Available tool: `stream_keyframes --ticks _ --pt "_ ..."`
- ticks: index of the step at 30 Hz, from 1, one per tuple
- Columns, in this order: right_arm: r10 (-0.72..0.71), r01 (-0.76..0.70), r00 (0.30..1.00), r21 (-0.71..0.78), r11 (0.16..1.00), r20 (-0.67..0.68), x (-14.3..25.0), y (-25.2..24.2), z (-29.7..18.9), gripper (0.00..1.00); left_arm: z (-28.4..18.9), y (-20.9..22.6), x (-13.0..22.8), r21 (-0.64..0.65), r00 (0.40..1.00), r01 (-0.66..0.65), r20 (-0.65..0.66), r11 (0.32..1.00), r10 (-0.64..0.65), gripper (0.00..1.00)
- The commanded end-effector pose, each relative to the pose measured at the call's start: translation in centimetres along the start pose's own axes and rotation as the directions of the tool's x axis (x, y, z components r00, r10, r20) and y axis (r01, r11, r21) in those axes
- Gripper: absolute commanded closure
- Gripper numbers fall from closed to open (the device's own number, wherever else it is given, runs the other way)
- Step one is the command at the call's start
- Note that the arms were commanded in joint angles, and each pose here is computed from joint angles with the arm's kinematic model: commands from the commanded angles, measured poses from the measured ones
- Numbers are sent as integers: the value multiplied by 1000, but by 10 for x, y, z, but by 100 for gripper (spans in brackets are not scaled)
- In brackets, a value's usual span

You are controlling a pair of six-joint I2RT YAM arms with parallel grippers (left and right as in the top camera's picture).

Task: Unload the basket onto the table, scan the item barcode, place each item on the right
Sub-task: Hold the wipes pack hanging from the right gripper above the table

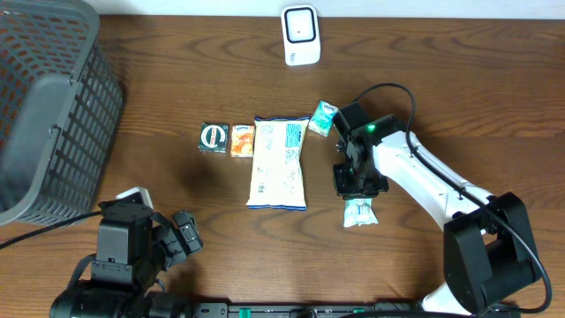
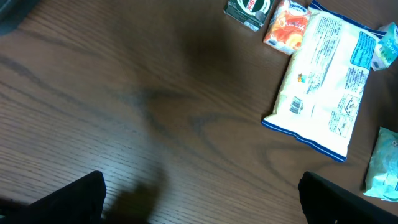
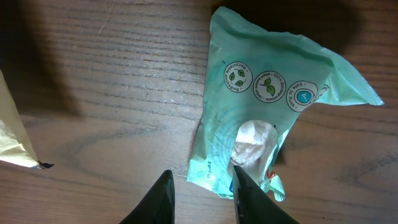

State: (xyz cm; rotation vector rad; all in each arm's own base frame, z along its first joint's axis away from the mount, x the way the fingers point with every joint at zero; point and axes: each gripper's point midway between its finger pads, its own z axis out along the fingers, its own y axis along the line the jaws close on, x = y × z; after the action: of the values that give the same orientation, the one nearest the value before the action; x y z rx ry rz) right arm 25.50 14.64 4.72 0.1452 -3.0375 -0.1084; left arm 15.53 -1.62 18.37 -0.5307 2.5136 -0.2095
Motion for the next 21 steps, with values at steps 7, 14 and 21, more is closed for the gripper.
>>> stream_keyframes --ticks 7,14,21 --pt "-17 17 1000 5 1000 -10 4 0 3 74 0 2 0 -9 1000 0 4 1000 0 2" --pt "-18 18 1000 4 1000 -7 3 1 3 73 0 2 0 -9 1000 0 4 1000 0 3" --pt "-17 17 1000 4 1000 -5 3 1 2 72 0 2 0 -9 1000 0 4 1000 0 3"
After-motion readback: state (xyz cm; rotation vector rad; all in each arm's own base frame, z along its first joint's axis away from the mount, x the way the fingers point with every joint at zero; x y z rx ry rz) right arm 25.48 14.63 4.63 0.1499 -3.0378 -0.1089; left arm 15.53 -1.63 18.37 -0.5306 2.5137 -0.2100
